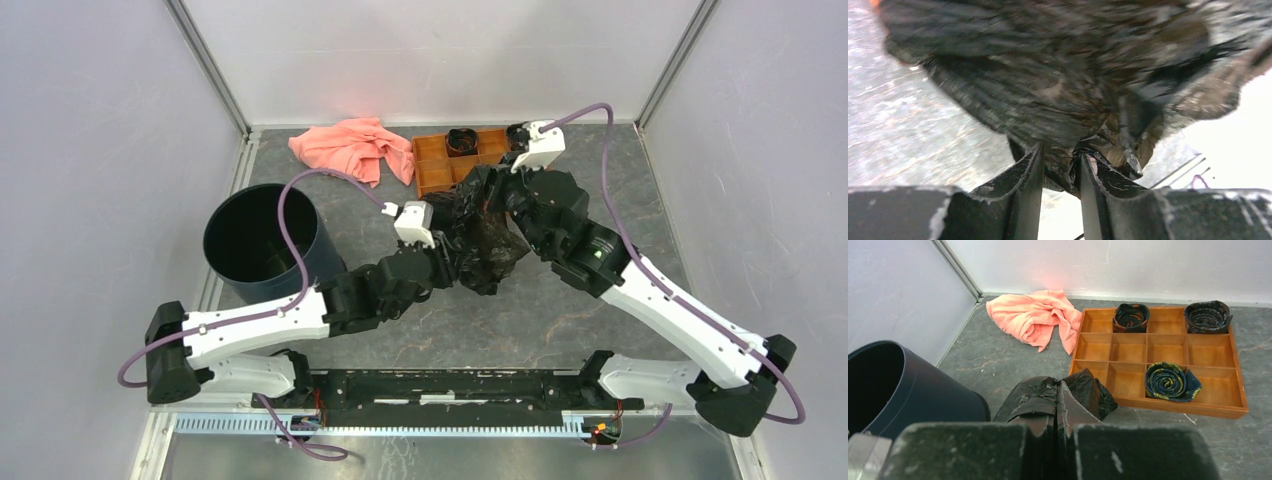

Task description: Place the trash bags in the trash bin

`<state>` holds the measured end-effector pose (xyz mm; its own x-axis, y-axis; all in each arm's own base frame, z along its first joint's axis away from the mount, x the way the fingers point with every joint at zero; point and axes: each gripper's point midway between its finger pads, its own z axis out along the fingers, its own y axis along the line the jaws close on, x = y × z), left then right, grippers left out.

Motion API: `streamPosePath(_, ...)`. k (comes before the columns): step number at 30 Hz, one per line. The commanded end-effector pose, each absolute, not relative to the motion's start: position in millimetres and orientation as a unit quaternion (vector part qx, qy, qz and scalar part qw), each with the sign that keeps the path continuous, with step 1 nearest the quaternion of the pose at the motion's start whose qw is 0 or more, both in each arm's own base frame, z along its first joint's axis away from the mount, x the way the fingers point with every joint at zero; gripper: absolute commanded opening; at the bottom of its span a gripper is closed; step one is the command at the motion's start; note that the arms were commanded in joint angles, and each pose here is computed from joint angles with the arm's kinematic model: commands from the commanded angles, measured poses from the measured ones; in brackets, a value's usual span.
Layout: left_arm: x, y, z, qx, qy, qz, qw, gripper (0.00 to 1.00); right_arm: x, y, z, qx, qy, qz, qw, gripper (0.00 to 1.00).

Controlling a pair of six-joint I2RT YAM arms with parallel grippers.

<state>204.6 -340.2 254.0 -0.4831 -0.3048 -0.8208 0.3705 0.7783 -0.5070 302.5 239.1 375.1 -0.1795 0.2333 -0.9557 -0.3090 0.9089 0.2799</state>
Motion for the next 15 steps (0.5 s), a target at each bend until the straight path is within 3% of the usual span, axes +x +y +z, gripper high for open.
streamPosePath(1, 208, -297, 237, -0.022, 0.812, -0.268, 0.518, 0.37, 285, 226, 381, -0.06, 0.724, 0.213, 0.653, 0.0)
streamPosePath(3, 206, -288, 227, -0.023, 0.816, -0.256, 0.518, 0.43, 277, 226, 376, -0.078, 0.724, 0.222, 0.649, 0.0)
streamPosePath(6, 206, -288, 222, -0.023, 0.811, -0.266, 0.521, 0.67, 264, 238, 373, -0.122, 0.708, 0.258, 0.646, 0.0)
streamPosePath(15, 184, -348, 252, 0.048, 0.768, -0.406, 0.493, 0.73, 260, 259, 369, -0.165, 0.707, 0.281, 0.628, 0.0)
